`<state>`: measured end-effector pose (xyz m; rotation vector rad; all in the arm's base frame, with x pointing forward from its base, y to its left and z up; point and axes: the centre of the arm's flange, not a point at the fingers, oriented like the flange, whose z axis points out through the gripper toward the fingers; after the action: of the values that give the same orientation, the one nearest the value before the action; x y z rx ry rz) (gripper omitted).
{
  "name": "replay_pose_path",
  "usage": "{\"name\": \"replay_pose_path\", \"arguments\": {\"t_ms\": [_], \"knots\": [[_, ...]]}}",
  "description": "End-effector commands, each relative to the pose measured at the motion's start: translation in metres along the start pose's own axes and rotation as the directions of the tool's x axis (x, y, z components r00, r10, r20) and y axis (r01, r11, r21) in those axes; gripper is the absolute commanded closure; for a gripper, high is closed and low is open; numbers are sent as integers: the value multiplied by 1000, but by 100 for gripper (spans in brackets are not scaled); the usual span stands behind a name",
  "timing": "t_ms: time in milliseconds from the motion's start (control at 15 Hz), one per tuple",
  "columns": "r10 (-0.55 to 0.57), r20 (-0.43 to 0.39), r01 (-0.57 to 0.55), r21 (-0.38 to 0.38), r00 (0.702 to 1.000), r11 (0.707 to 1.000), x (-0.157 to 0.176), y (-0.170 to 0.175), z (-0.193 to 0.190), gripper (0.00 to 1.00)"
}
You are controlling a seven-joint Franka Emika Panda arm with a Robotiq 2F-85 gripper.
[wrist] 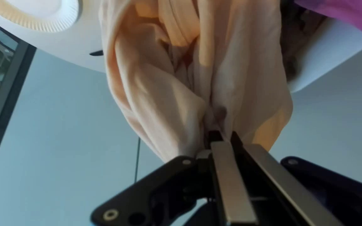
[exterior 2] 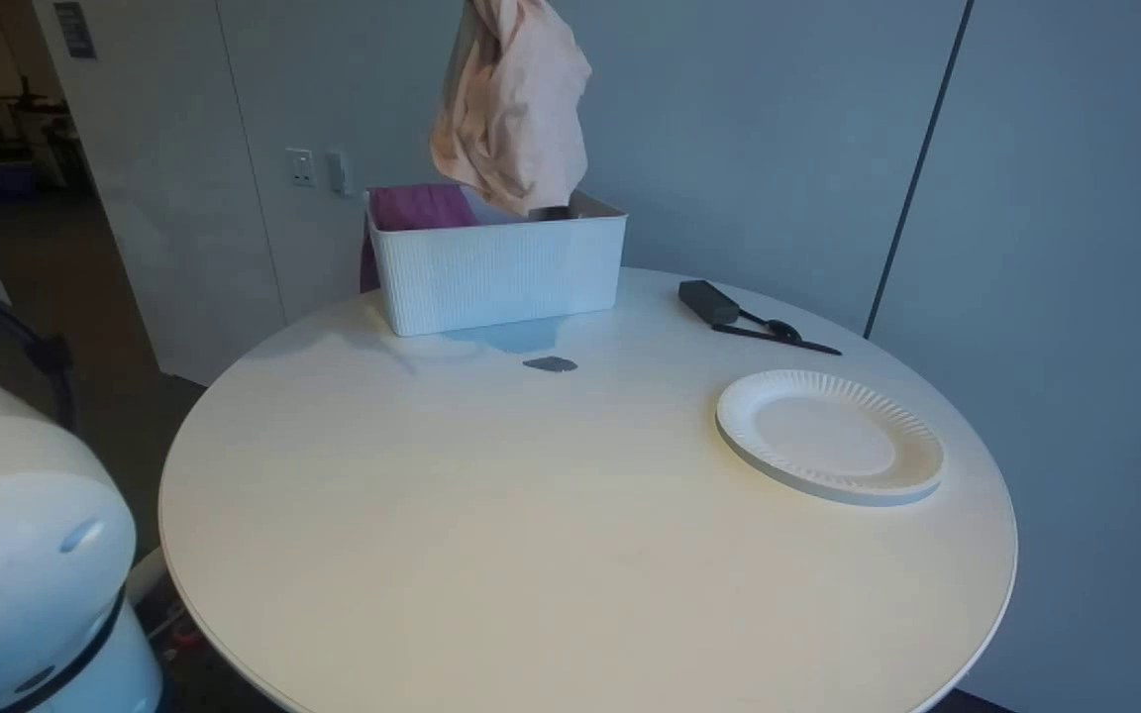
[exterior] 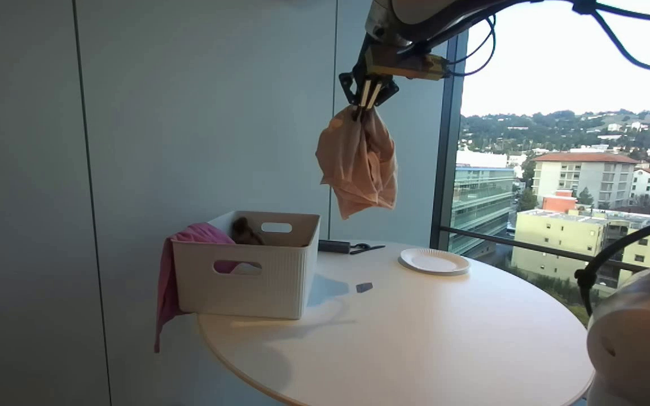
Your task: Put the pink towel and peach t-shirt in the storage container.
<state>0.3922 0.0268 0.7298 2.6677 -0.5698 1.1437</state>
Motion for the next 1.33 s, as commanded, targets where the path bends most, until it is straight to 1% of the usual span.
{"name": "replay_pose_path", "arguments": {"t_ms": [0,133,200,333,400,533,600,733,800,867,933,1000,1067,1200,1267], "knots": [[-118,-53,125,149,992,981,48,-52,7,92],[-182,-27,184,230,983,956,56,-79,31,92],[-231,25,218,244,973,945,55,-91,49,92],[-283,136,248,227,949,942,51,-103,86,92],[-287,194,250,194,938,949,46,-101,102,93],[-272,278,238,150,921,960,39,-91,124,92],[-256,311,230,117,915,966,38,-83,135,92],[-218,355,224,26,909,974,36,-64,143,92],[-203,362,230,-32,910,973,36,-55,145,92],[-190,362,241,-103,913,965,37,-47,145,92],[-179,366,250,-157,913,955,38,-41,146,93],[-173,371,268,-220,912,938,38,-37,148,93],[-176,399,285,-231,900,930,37,-36,150,93],[-199,444,291,-149,873,945,32,-37,154,93],[-206,450,274,-90,869,958,30,-39,155,92]]}}
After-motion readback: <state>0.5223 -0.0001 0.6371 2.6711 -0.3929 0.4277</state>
